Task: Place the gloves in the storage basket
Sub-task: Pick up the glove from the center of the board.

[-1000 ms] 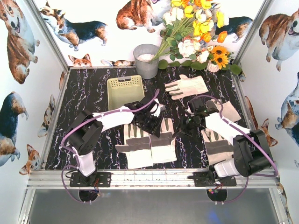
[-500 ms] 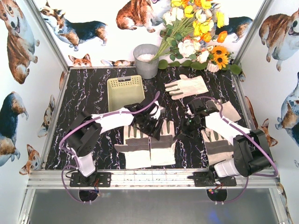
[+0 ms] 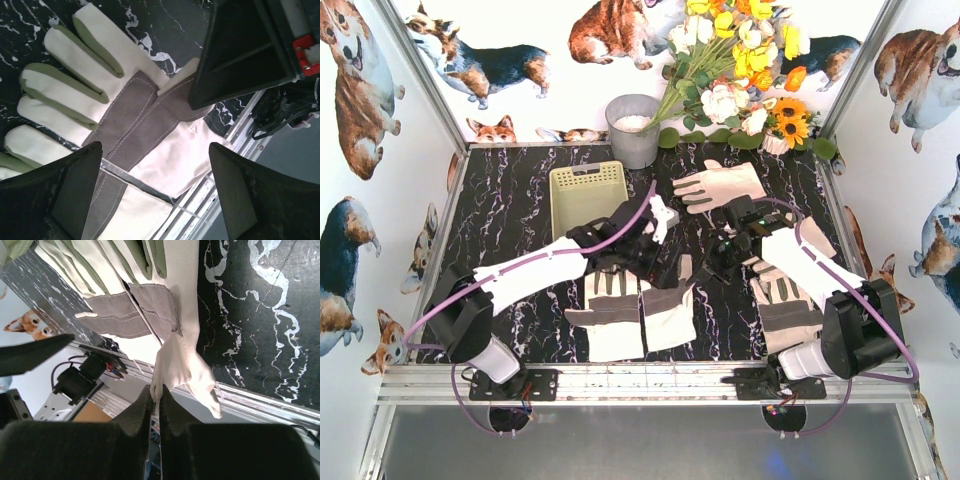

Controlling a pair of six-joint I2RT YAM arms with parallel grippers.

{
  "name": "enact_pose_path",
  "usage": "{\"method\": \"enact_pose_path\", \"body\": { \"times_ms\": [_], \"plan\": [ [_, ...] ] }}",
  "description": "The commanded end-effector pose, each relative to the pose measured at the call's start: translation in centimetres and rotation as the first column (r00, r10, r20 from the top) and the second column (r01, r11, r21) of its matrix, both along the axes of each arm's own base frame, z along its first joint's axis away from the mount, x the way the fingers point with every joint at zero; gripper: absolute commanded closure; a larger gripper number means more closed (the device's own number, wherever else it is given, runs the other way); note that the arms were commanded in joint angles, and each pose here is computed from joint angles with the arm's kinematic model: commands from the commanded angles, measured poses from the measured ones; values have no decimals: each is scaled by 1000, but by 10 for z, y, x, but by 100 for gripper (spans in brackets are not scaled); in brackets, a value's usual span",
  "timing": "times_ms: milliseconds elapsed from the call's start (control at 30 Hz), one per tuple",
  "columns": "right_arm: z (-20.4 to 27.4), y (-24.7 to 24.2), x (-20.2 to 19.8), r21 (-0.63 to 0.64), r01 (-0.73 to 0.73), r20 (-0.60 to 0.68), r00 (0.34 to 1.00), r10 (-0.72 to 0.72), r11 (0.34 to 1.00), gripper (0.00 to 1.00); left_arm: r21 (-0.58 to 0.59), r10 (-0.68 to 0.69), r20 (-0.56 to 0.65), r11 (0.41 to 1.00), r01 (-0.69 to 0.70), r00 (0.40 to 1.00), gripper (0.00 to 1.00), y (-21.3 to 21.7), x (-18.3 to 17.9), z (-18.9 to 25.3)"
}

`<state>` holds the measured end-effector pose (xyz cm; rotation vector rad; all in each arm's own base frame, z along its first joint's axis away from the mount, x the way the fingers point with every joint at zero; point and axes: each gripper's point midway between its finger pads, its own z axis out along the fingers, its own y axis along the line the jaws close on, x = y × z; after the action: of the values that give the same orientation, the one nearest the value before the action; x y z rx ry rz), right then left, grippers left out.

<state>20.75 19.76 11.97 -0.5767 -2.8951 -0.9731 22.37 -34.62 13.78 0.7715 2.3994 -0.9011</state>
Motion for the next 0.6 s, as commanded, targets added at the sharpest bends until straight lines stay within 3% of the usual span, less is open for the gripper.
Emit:
{"method": "enact_pose_path", "body": {
  "times_ms": [0,167,300,433,567],
  "plan": [
    [26,12,16,62,68,25,997,-69,996,100,-51,30,69,998,-26,997,18,-18,2,17],
    [33,14,23,61,102,20,994,-103,993,100,-102,114,75,989,-106,991,19,-31,5,21],
    [38,16,32,64,142,13,990,-143,988,100,-154,144,86,980,-129,986,30,-45,5,24],
    [46,19,37,83,148,16,989,-149,986,100,-120,197,105,975,-185,975,37,-52,8,21],
    [54,24,35,117,119,10,993,-121,986,100,-102,272,121,960,-260,955,53,-56,17,22]
  ]
}}
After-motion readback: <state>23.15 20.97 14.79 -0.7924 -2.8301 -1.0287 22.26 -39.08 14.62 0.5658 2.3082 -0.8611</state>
